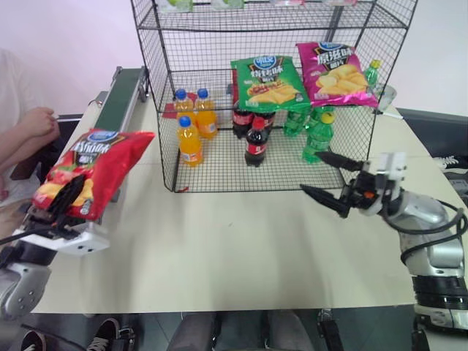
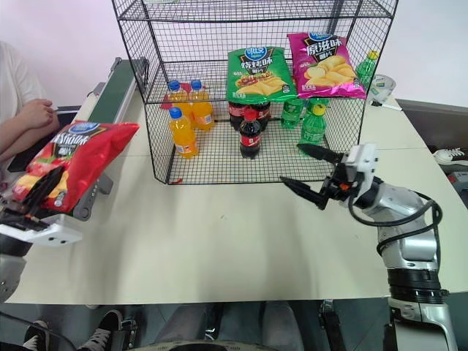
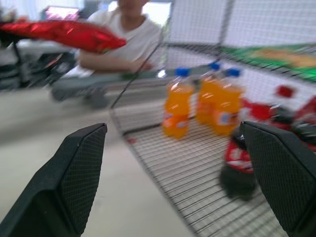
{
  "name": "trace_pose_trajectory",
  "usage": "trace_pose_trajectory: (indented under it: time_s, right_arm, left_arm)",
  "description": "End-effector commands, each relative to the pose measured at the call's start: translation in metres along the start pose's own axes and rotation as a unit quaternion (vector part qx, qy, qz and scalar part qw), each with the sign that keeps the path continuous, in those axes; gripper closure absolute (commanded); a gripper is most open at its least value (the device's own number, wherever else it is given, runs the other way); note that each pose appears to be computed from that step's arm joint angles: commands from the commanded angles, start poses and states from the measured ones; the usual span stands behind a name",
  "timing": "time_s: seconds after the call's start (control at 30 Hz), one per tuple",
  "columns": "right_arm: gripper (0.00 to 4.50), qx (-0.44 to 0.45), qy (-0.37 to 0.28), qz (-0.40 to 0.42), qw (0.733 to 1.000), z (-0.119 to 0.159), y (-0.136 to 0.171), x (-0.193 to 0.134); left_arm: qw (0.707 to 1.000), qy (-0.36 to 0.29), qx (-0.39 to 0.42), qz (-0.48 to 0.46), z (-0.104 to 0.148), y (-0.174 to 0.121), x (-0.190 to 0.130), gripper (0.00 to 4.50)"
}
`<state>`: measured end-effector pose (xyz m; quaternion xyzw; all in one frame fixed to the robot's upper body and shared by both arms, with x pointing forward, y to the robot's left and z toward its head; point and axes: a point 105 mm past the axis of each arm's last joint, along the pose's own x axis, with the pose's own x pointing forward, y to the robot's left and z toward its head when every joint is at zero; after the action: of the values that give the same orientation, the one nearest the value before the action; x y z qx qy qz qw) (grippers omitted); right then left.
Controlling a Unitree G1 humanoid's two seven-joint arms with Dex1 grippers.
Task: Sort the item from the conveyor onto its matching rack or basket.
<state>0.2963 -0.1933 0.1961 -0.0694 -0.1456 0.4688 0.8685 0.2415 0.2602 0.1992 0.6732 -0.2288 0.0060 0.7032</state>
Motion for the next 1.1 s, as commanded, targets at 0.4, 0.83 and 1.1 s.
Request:
trace_pose_trajectory:
  time_s: [0.4,0.83,1.1]
  right_arm:
    - [0.0,-0.016,-0.03,-0.013,0.999,0.017,0.009,0.005]
    - [0.0,-0.025,-0.053,0.026,0.998,0.03,0.033,0.031]
    - [0.0,-0.024,-0.049,0.025,0.998,0.027,0.033,0.035]
  left_arm:
    - [0.992,-0.093,-0.042,0.069,0.061,0.015,0.098,4.48]
    - [0.992,-0.046,-0.057,0.106,0.06,0.0,0.194,4.48]
    - [0.99,-0.033,-0.043,0.13,0.056,0.014,0.233,4.48]
